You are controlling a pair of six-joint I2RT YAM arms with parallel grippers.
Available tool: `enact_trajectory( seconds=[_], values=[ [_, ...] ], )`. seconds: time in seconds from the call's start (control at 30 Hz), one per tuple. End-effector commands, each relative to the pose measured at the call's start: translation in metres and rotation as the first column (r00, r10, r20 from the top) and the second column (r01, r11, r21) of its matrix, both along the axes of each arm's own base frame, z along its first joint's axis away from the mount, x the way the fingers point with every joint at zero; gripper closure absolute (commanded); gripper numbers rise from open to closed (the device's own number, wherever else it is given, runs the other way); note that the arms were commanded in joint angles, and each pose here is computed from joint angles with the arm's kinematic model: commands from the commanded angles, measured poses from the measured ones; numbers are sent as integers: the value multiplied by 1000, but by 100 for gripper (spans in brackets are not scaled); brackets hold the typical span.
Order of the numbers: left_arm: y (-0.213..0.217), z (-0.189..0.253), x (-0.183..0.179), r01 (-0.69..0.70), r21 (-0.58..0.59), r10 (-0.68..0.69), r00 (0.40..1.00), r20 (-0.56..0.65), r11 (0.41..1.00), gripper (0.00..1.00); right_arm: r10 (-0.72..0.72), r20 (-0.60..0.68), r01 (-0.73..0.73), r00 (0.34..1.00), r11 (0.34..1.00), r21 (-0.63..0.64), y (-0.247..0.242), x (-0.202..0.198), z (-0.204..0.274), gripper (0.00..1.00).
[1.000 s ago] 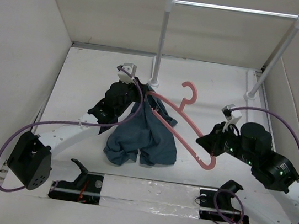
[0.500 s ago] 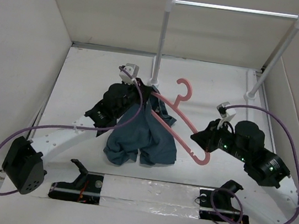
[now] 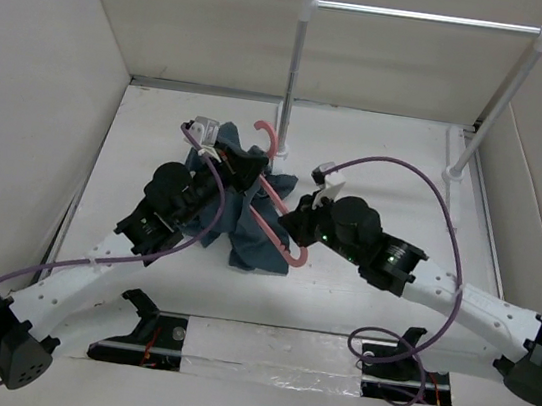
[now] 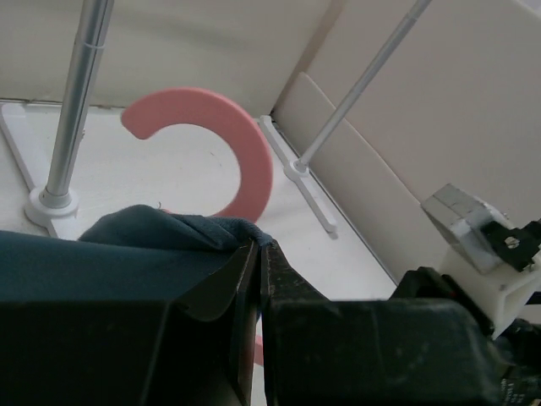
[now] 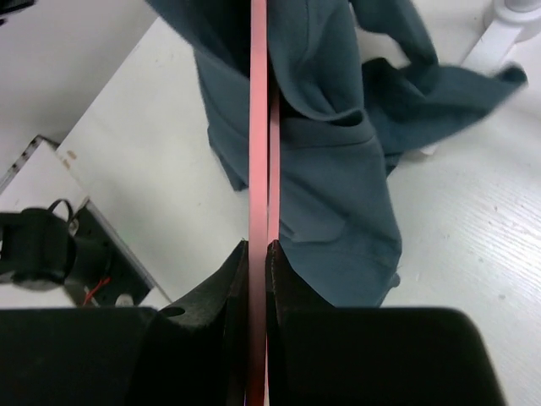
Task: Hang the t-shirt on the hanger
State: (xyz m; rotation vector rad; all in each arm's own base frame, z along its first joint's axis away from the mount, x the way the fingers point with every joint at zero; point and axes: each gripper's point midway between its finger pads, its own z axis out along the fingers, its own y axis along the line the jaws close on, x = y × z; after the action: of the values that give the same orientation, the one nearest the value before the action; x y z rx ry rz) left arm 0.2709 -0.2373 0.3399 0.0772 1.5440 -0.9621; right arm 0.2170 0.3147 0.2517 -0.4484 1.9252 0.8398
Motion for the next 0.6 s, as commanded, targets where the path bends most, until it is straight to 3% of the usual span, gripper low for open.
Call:
enact_trajectory(
  seconds=[0.0, 0.2, 0.4, 0.57],
  values=[
    [7, 29, -13, 12, -76, -7, 998, 60, 997, 100, -136, 148, 97, 980, 965, 242, 22, 19, 80, 100],
    [52, 46, -6, -206, -129, 216, 974, 68, 970, 100, -178, 185, 133, 967, 963, 233, 3, -6, 96, 100],
    [72, 85, -9, -270, -194, 296, 947, 122, 943, 100, -151, 113, 121, 982, 965, 232, -35, -53, 89, 100],
    [75, 130, -24, -213, -252, 265, 944, 195, 944, 100, -250, 155, 183, 956, 919, 349, -72, -68, 135, 100]
  ],
)
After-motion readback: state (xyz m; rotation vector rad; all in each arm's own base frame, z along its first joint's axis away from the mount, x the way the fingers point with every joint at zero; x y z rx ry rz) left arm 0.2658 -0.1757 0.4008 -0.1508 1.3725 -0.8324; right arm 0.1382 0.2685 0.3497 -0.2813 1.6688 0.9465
